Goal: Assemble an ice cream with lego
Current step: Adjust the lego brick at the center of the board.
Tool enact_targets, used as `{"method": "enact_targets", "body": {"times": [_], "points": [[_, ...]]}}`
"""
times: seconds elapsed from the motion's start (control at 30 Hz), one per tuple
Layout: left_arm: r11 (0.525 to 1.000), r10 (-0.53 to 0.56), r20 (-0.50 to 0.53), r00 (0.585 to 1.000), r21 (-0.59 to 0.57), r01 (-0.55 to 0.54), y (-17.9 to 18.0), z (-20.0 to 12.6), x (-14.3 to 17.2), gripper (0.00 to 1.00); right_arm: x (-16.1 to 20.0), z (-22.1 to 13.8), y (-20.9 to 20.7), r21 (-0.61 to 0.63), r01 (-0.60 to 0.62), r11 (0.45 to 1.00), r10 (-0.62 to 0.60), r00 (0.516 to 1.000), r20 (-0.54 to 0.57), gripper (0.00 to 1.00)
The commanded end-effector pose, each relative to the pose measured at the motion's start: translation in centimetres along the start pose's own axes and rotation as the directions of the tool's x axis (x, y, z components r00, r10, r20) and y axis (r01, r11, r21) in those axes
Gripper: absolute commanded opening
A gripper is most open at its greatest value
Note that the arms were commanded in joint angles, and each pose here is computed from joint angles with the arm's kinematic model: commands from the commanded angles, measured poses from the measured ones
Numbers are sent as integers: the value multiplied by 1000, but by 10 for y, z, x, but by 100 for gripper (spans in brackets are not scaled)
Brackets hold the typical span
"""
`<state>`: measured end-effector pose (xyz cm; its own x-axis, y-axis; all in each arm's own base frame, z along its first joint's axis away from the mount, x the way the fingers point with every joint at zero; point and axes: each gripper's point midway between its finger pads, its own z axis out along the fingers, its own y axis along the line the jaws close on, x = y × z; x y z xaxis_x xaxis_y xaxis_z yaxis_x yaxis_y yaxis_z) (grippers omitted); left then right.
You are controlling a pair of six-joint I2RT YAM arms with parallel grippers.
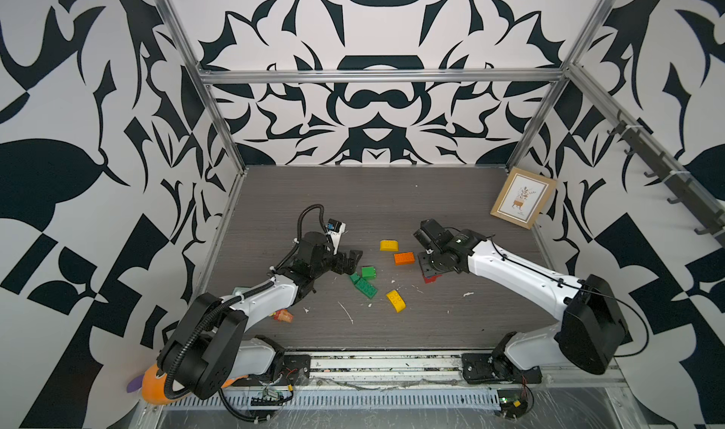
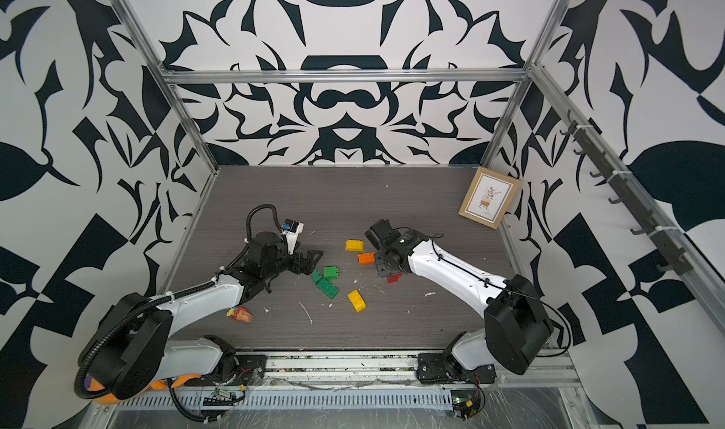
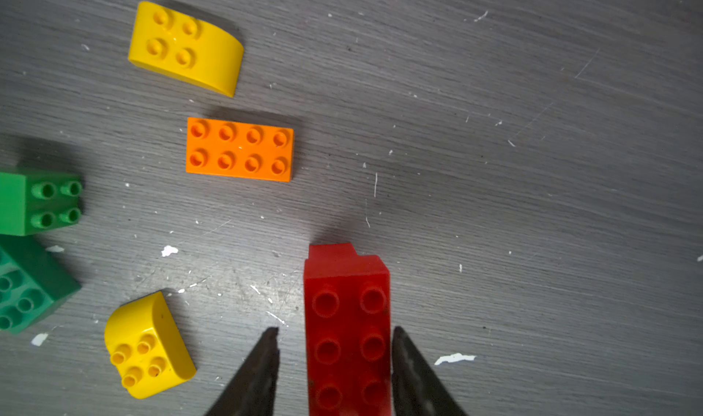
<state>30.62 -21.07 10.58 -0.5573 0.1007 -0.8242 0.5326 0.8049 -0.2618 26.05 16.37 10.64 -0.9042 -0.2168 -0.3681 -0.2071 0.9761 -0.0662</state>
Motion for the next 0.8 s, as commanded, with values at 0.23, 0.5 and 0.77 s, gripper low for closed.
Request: {"method": "enact_targets", "body": {"times": [0.23, 0.5, 0.77], "points": [[1000, 14, 53, 998, -1, -14, -4, -10, -20, 99, -39, -39, 3, -4, 59, 998, -59, 996, 70, 60], [998, 4, 99, 995, -57, 1, 4, -23, -28, 99, -51, -36, 81, -284, 332, 899, -330, 942, 56, 61], [996, 10, 142, 990, -87, 2, 9, -39, -36, 99, -42, 6, 97, -321, 462, 827, -524, 840, -141, 63]]}}
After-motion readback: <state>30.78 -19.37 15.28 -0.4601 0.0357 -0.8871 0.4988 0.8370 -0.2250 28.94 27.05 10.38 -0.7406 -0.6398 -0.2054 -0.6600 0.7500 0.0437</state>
